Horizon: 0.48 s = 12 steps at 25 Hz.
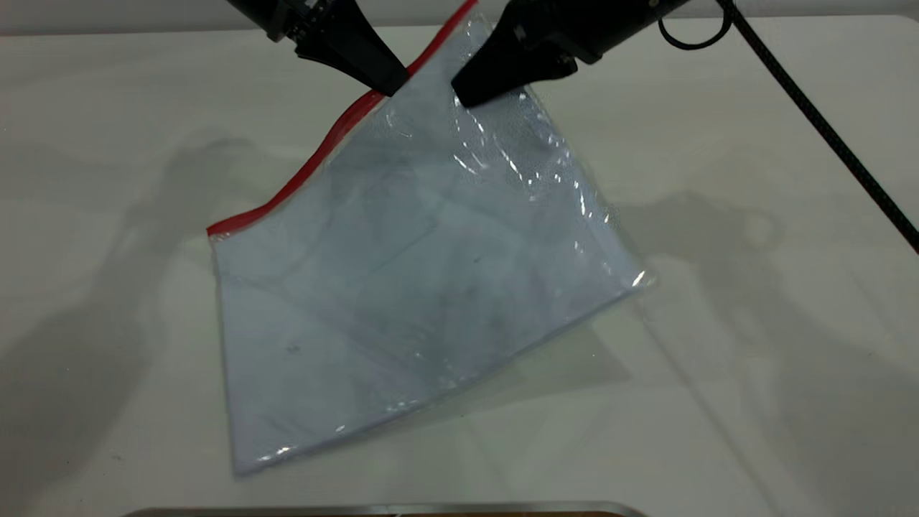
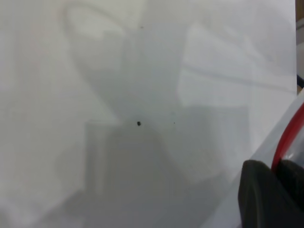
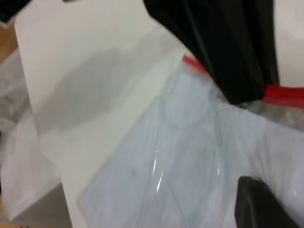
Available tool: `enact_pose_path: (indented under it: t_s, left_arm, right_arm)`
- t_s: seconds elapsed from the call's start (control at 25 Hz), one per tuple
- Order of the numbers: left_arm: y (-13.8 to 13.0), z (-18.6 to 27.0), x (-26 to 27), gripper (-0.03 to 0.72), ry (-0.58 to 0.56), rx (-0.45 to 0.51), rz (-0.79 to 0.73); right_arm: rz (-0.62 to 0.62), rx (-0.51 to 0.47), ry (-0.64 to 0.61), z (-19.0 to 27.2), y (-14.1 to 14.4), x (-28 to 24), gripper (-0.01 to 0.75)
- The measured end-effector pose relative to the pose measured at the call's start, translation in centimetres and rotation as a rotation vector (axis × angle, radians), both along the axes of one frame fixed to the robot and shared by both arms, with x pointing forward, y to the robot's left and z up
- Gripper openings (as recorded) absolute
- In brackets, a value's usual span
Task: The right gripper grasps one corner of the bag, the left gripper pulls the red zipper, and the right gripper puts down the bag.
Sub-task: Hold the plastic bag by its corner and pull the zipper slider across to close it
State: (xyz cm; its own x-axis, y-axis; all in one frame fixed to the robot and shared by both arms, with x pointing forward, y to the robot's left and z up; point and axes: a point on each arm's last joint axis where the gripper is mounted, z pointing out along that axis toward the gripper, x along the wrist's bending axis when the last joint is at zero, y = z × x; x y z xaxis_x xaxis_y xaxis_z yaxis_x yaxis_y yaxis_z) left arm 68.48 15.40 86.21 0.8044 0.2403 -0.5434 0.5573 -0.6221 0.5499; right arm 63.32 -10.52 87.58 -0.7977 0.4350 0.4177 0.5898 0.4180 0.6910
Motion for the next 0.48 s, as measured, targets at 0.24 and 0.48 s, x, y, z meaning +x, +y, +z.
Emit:
enact_pose_path:
  t_s: [0.24,0.48]
  left_arm:
    - [1.6,-0.4,0.2,0.061,-0.008,0.052,-0.007]
    - [2.8,-0.8,0.3,0.065,-0.022,0.114,-0.025]
  right_arm:
    - [-0.03,0.049,-0.009,0.3,0.0,0.3,0.034]
    - [-0.055,0.093,-0.04,1.5,-0.4,0.7,0.034]
